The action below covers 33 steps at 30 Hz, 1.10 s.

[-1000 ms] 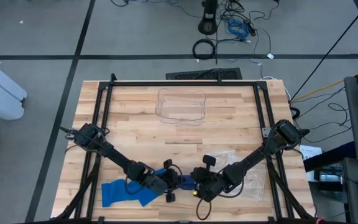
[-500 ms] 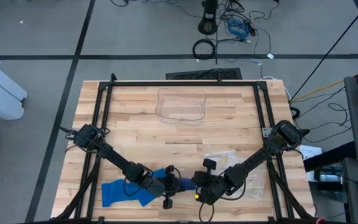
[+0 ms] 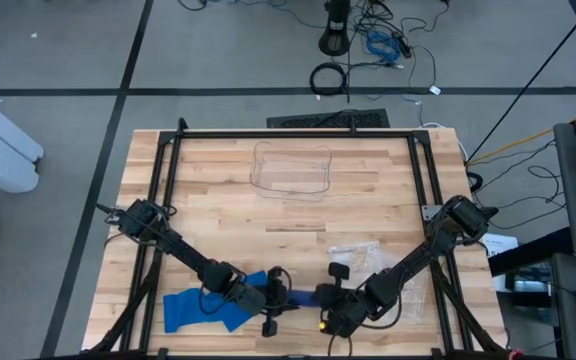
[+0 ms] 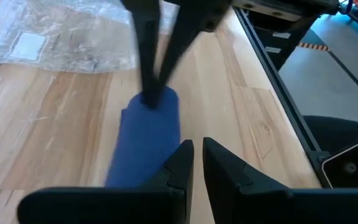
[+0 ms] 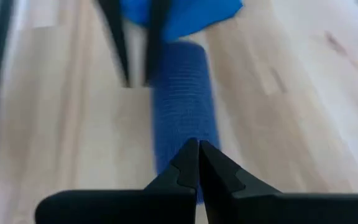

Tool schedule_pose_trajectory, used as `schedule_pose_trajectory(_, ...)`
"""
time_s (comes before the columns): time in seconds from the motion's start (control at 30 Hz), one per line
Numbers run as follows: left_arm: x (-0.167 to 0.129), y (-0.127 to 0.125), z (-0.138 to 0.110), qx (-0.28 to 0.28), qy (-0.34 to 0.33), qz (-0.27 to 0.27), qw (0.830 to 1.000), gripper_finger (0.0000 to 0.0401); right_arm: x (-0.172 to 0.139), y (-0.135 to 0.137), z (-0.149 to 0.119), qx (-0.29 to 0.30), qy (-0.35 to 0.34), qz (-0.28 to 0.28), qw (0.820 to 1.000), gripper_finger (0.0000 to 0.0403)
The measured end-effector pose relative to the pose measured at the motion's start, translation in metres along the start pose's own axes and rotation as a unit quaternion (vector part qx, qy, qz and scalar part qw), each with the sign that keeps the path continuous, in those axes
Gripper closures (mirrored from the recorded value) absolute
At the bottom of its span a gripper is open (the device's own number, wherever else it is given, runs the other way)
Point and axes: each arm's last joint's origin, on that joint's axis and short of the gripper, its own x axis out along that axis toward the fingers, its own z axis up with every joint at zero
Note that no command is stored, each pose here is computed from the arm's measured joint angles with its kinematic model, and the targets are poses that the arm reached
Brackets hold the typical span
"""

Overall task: Roll bandage
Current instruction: Roll the purple bandage, then prepare the transparent zip bag

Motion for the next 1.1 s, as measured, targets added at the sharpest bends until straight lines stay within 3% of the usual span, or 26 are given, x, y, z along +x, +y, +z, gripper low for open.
schedule_pose_trajectory(0.17, 0.0, 0.002, -0.001, 0.001, 0.008, 0.006, 1.0, 0.036, 0.012, 0.008, -0.004, -0.018, 0.002, 0.044, 0.999, 0.0403)
schedule_pose_trajectory(0.57, 0.0, 0.004, -0.004, 0.007, 0.024, 0.015, 1.0, 0.036, 0.013, 0.014, -0.006, -0.028, -0.009, 0.058, 0.998, 0.04)
schedule_pose_trajectory(0.83, -0.004, 0.003, 0.003, 0.004, 0.016, 0.012, 1.0, 0.036, -0.005, 0.02, 0.001, -0.027, -0.043, 0.069, 0.996, 0.0354)
schedule_pose_trajectory(1.1, -0.007, -0.003, 0.003, 0.006, 0.014, 0.005, 1.0, 0.036, -0.025, 0.025, -0.008, 0.042, -0.055, 0.031, 0.997, 0.0303)
